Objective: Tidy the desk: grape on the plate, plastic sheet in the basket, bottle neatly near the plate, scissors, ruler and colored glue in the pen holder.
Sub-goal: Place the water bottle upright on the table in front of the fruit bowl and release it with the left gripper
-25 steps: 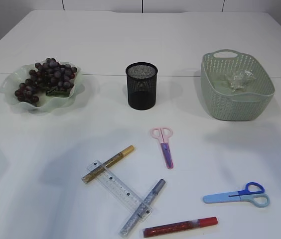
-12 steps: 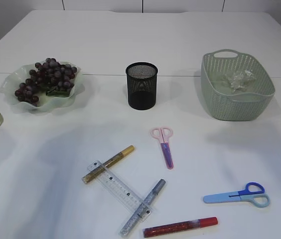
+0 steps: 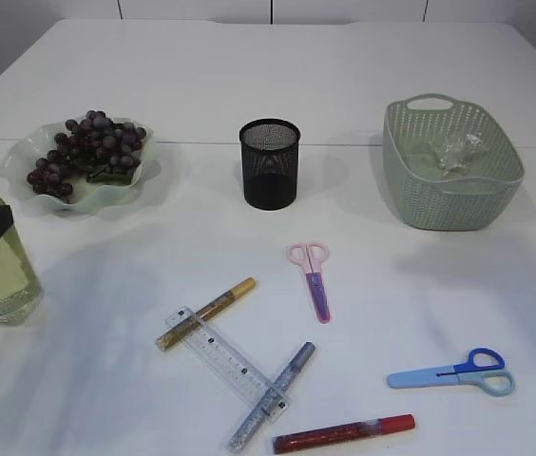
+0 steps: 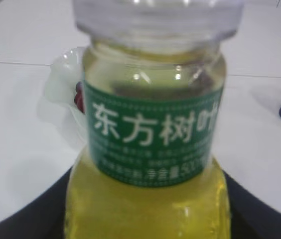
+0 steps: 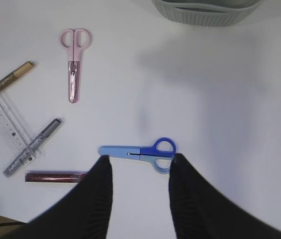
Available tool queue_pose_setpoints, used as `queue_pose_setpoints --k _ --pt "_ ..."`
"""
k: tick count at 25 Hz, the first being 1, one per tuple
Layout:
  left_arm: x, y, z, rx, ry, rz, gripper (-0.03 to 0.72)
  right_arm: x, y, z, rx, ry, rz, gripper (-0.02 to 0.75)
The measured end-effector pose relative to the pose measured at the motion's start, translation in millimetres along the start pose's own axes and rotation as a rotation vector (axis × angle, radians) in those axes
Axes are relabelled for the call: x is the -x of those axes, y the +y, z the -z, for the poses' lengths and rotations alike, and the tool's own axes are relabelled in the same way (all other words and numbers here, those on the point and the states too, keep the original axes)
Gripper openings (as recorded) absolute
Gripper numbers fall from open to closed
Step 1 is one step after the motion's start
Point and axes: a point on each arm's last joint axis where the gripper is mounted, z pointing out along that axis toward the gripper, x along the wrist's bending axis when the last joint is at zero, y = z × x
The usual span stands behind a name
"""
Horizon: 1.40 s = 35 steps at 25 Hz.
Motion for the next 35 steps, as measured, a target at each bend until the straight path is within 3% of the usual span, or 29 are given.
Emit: queue_pose_setpoints --k 18,35 --pt "-4.2 0.2 -65.6 0.038 -0.042 -0.021 0.443 0.4 0.0 0.0 0.0 -0.004 0.014 0.313" --pt "0.3 -7.3 -71.6 0.047 -0.11 -0.049 0.442 0.5 0.0 0.0 -0.001 -0.006 0.017 0.313"
